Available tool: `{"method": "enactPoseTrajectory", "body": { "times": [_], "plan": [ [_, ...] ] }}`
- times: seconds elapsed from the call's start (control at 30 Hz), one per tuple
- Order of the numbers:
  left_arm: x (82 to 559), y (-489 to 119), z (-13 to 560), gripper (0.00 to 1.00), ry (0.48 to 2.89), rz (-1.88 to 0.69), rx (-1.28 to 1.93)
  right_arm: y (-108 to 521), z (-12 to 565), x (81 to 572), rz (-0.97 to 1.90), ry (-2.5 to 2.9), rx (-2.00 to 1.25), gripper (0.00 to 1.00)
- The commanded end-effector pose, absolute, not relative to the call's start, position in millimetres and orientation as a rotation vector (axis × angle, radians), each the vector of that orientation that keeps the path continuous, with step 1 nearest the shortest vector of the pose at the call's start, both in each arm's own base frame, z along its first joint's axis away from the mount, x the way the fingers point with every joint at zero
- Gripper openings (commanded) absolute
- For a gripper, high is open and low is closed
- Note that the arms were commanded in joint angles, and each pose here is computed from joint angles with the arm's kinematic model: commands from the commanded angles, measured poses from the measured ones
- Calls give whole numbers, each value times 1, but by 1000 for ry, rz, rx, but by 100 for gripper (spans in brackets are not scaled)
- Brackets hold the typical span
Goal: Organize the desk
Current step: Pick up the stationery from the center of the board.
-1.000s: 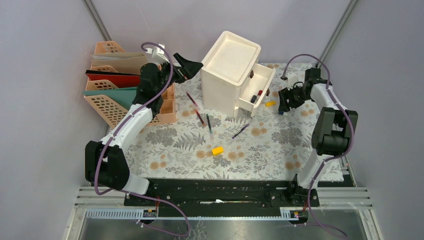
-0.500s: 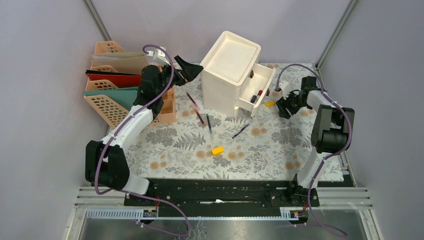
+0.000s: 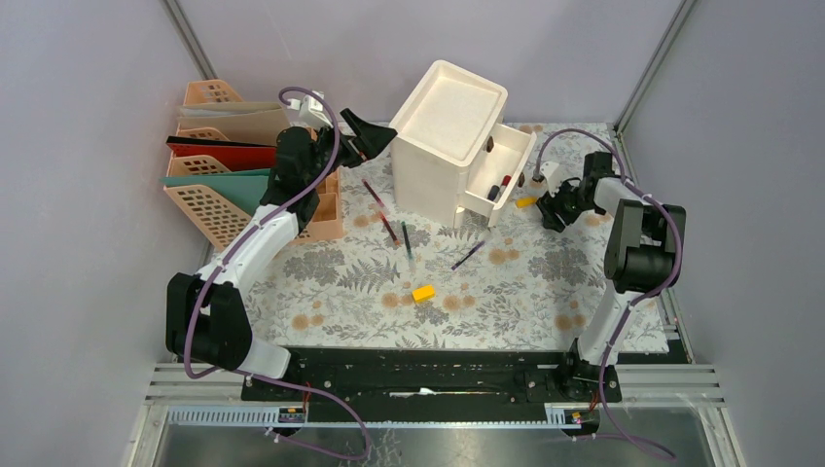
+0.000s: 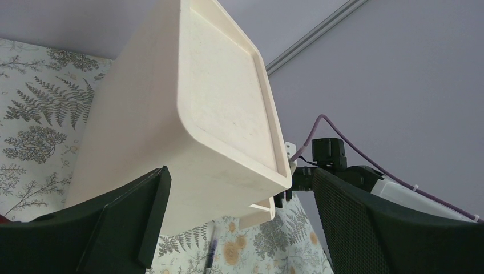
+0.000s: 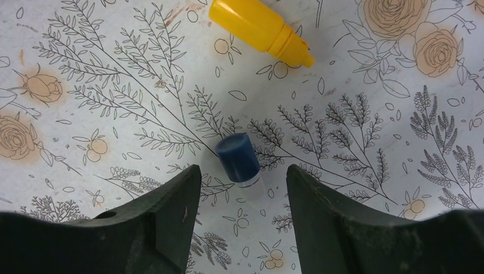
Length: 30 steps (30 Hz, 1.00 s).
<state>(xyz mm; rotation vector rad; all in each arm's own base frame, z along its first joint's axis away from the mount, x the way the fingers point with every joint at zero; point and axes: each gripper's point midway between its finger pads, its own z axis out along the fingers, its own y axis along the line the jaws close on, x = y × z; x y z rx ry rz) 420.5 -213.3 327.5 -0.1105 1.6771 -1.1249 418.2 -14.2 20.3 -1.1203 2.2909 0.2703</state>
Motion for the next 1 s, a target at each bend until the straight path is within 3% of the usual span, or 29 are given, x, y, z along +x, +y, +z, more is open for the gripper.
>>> {"method": "enactPoseTrajectory", "body": {
  "times": [0.0, 0.4, 0.97],
  "plan": [
    [419, -216, 348, 99, 1620, -1142, -81, -8, 14, 418, 298, 2269, -1152, 64],
    [419, -216, 347, 99, 1622, -1144, -83, -2, 6, 413, 322, 2282, -1166, 64],
    [422, -218, 346, 99, 1620, -1148, -77, -3, 40, 410, 258, 2220, -1161, 64]
  ]
}}
